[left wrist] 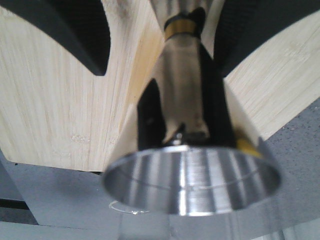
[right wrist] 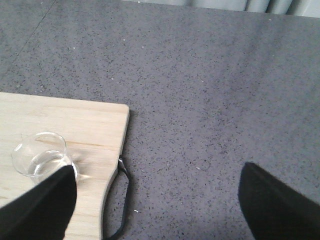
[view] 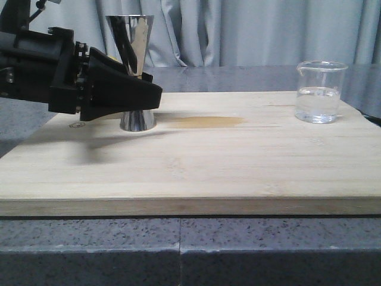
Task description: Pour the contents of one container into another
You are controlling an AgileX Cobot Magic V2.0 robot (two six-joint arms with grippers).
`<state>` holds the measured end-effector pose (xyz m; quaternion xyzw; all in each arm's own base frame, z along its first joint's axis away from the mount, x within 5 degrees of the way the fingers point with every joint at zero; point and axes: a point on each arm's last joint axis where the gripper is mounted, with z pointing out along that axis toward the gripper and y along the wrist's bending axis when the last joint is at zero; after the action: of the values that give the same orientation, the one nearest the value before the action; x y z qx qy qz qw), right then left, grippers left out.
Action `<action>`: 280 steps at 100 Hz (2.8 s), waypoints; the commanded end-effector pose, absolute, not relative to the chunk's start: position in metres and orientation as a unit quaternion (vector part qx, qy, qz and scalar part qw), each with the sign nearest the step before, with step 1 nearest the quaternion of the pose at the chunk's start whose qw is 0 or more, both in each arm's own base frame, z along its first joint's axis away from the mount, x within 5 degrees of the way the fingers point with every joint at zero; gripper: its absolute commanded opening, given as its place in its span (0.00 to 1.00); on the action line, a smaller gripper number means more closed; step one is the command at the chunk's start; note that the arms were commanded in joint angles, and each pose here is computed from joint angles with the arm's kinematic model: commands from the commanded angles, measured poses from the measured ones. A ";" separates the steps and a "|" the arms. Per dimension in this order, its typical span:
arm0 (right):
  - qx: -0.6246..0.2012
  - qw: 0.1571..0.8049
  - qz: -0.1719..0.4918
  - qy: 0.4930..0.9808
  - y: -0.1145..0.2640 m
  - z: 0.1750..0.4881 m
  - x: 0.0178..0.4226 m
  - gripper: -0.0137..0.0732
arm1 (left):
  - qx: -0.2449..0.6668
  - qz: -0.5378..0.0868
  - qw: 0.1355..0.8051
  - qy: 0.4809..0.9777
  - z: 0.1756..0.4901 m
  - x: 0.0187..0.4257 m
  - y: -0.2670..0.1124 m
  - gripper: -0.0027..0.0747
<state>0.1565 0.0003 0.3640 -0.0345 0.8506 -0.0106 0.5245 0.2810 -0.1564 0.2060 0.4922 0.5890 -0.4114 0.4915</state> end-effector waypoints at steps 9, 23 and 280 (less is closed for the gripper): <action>-0.038 0.566 -0.020 0.823 0.000 0.379 0.159 0.85 | 0.473 -0.449 0.537 0.535 0.236 0.278 -0.160 0.46; -0.038 0.567 -0.020 0.823 0.000 0.379 0.159 0.85 | 0.473 -0.449 0.537 0.535 0.236 0.278 -0.160 0.40; -0.131 0.650 0.073 0.745 0.046 0.264 0.153 0.85 | 0.471 -0.450 0.552 0.520 0.262 0.268 -0.158 0.01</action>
<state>0.1497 0.0459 0.2496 -0.1358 0.7906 0.0736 0.5925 0.2737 -0.1546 0.2294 0.4915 0.5766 -0.4093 0.5084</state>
